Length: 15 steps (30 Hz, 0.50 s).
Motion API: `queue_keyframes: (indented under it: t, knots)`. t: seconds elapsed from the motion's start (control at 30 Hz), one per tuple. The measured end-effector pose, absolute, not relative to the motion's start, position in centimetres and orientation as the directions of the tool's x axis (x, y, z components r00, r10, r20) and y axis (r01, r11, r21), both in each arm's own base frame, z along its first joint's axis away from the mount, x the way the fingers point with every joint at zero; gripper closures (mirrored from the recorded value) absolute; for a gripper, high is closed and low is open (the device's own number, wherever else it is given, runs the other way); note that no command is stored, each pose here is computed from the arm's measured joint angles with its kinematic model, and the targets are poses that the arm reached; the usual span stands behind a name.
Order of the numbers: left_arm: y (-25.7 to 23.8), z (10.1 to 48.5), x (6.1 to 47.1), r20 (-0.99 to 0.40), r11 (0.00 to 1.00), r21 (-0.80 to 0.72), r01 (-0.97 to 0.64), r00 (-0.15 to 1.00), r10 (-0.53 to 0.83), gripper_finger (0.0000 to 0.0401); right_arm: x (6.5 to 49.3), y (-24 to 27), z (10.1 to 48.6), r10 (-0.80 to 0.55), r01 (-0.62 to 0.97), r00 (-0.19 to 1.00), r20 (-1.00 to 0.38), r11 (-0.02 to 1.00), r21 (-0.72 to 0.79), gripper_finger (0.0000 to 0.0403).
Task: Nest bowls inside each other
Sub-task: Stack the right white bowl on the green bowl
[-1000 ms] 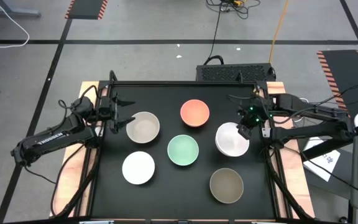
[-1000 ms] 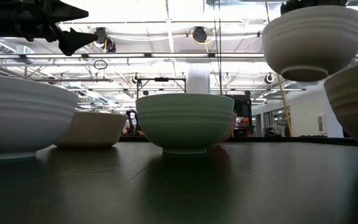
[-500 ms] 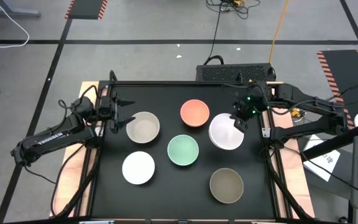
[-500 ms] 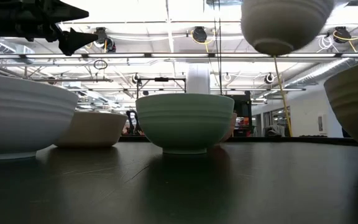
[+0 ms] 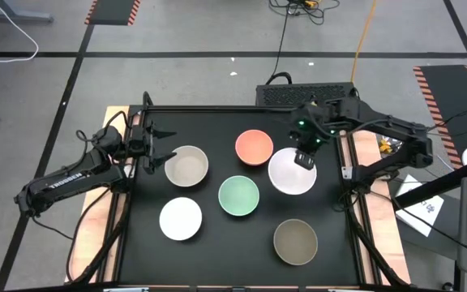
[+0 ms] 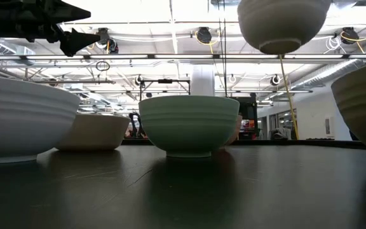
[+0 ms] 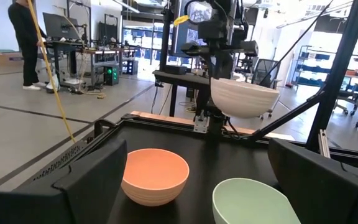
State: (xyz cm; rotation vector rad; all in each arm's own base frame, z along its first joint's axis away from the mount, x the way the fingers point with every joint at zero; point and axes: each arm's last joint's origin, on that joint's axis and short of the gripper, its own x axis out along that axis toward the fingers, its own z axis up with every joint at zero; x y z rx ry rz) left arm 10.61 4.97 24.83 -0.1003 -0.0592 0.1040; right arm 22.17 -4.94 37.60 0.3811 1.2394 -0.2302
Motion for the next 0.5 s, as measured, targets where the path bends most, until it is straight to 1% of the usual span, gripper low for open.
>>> queue_keyframes:
  t: [0.07,0.13,0.4,0.5]
  knots:
    - [5.0,24.8,10.6,0.054,0.990,-0.103,-0.101,0.993,0.107,0.0009,22.6,-5.0,37.9,0.043,0.371,0.281,-0.959,0.917,0.150,0.0403]
    - [5.0,24.8,10.6,0.055,0.990,-0.103,-0.100,0.993,0.107,0.0009,23.1,-5.1,38.5,0.044,0.360,0.279,-0.959,0.922,0.147,0.0403]
    - [5.0,24.9,10.6,0.056,0.989,-0.104,-0.102,0.993,0.108,0.0009,23.9,-5.3,42.0,0.027,0.339,0.350,-0.936,0.928,0.153,0.0401]
    - [5.0,24.9,10.6,0.058,0.987,-0.105,-0.121,0.990,0.127,0.0009,23.7,-5.3,43.7,0.023,0.321,0.422,-0.906,0.931,0.173,0.0401]
